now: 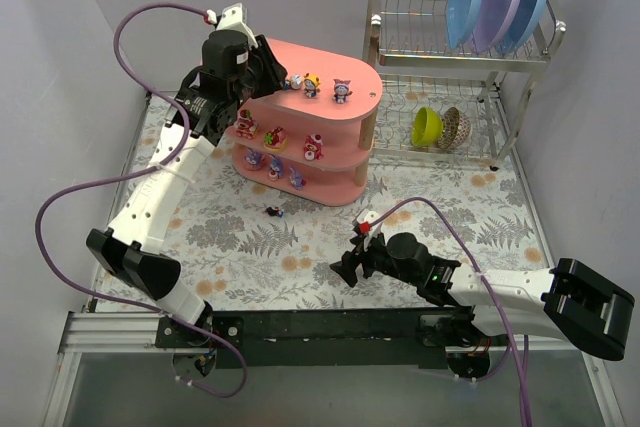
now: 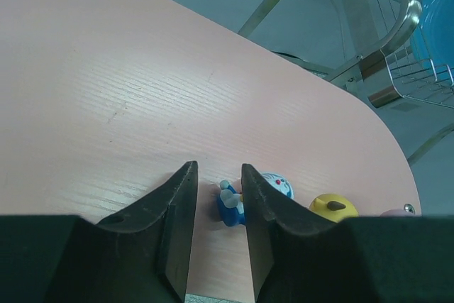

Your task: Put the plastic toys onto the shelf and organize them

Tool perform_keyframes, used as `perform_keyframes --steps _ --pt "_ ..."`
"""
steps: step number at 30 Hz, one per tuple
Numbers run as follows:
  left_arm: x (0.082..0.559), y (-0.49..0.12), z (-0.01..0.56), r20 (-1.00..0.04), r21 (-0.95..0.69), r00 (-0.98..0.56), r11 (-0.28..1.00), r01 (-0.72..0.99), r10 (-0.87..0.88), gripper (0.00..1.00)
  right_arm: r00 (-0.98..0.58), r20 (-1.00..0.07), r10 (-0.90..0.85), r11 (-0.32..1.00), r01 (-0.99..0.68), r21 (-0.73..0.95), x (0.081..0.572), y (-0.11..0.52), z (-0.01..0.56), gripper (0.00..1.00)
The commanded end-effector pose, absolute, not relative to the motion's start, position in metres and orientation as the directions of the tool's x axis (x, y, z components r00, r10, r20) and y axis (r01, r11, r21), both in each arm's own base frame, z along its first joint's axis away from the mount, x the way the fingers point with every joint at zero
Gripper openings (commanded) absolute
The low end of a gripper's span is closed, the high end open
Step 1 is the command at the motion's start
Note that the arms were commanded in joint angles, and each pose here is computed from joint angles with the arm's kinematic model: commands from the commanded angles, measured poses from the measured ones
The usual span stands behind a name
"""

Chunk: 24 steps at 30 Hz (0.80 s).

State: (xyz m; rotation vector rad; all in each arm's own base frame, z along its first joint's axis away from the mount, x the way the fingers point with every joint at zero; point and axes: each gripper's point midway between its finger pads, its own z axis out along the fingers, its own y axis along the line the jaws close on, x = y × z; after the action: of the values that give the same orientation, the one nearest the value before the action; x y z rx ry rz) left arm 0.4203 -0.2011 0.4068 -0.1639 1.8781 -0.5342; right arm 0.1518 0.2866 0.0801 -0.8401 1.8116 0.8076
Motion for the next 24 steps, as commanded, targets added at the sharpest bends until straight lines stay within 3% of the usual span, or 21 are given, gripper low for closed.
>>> perform_keyframes --steps 1,24 --pt "0.417 -0.2 0.416 -0.855 -0.454 -0.354 0.877 0.155 -0.38 0.29 -0.293 -0.94 -0.175 0.545 -0.824 0.156 0.153 0.287 0.086 0.93" --pt "0.395 -0.178 0.415 -0.845 -0.496 -0.29 0.861 0.108 -0.45 0.16 -0.295 -0.941 -0.169 0.556 -0.816 0.156 0.154 0.285 0.085 0.93"
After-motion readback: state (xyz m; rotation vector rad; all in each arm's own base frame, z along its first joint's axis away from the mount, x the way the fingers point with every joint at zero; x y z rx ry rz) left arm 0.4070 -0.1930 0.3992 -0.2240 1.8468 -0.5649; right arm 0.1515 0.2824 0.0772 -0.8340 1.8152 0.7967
